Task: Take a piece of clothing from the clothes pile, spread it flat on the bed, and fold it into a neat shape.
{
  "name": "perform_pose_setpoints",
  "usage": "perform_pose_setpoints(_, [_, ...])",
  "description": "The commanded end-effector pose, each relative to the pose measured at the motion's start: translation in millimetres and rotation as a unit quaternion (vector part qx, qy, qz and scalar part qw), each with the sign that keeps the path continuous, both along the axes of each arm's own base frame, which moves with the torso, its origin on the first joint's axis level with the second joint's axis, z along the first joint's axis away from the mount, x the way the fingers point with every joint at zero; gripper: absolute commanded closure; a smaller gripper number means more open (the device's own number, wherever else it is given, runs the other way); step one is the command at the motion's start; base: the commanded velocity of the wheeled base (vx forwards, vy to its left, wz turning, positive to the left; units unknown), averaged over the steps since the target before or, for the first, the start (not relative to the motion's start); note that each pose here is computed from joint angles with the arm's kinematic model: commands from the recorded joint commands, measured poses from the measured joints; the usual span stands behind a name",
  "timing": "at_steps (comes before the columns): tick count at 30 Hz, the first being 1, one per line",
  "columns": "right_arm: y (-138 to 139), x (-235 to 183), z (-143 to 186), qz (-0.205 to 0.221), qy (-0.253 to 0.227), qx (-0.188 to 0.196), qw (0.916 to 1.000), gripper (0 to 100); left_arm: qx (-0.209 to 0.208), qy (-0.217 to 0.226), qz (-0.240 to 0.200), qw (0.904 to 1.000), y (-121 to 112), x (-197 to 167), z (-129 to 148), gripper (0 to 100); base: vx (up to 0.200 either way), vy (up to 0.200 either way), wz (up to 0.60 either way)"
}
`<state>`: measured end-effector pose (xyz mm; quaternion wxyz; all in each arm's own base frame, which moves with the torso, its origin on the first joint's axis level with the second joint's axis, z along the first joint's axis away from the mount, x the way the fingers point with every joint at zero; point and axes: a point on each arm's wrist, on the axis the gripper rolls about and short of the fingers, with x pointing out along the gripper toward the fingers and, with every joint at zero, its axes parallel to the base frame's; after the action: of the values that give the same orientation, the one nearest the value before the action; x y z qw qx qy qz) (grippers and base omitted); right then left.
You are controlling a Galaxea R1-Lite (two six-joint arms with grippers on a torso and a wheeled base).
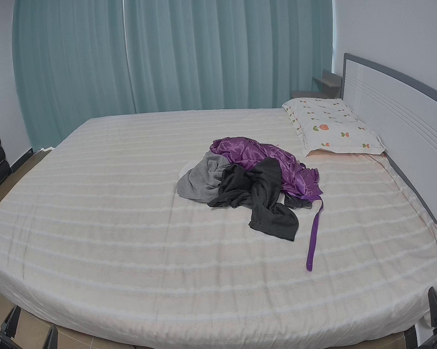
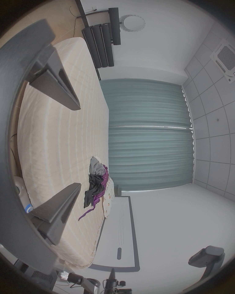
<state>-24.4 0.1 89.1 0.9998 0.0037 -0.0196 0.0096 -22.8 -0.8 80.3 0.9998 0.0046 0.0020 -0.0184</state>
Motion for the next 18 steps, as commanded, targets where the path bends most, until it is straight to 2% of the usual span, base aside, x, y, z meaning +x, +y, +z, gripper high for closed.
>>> perform_pose_setpoints(1, [1.3,-0.2,40.5,0.043,0.007,-0.002,0.999,0,0.0,0.0,0.0,1.0,0.0,0.0,-5.3,0,0.0,0.0,0.0])
perform_pose_setpoints(4, [2.4,12.5,34.7,0.06,0.06,-0.003,0.9964,0,0.0,0.0,0.0,1.0,0.0,0.0,-5.3,0,0.0,0.0,0.0])
perform_pose_setpoints(9, [3.3,33.6,40.5,0.078,0.113,0.001,0.9906,0,0.0,0.0,0.0,1.0,0.0,0.0,-5.3,0,0.0,0.0,0.0])
perform_pose_setpoints(13, [5.7,60.0,53.1,0.096,0.145,0.022,0.9846,0,0.0,0.0,0.0,1.0,0.0,0.0,-5.3,0,0.0,0.0,0.0])
perform_pose_setpoints(18, [13.8,116.2,60.1,0.109,0.214,0.056,0.969,0,0.0,0.0,0.0,1.0,0.0,0.0,-5.3,0,0.0,0.0,0.0])
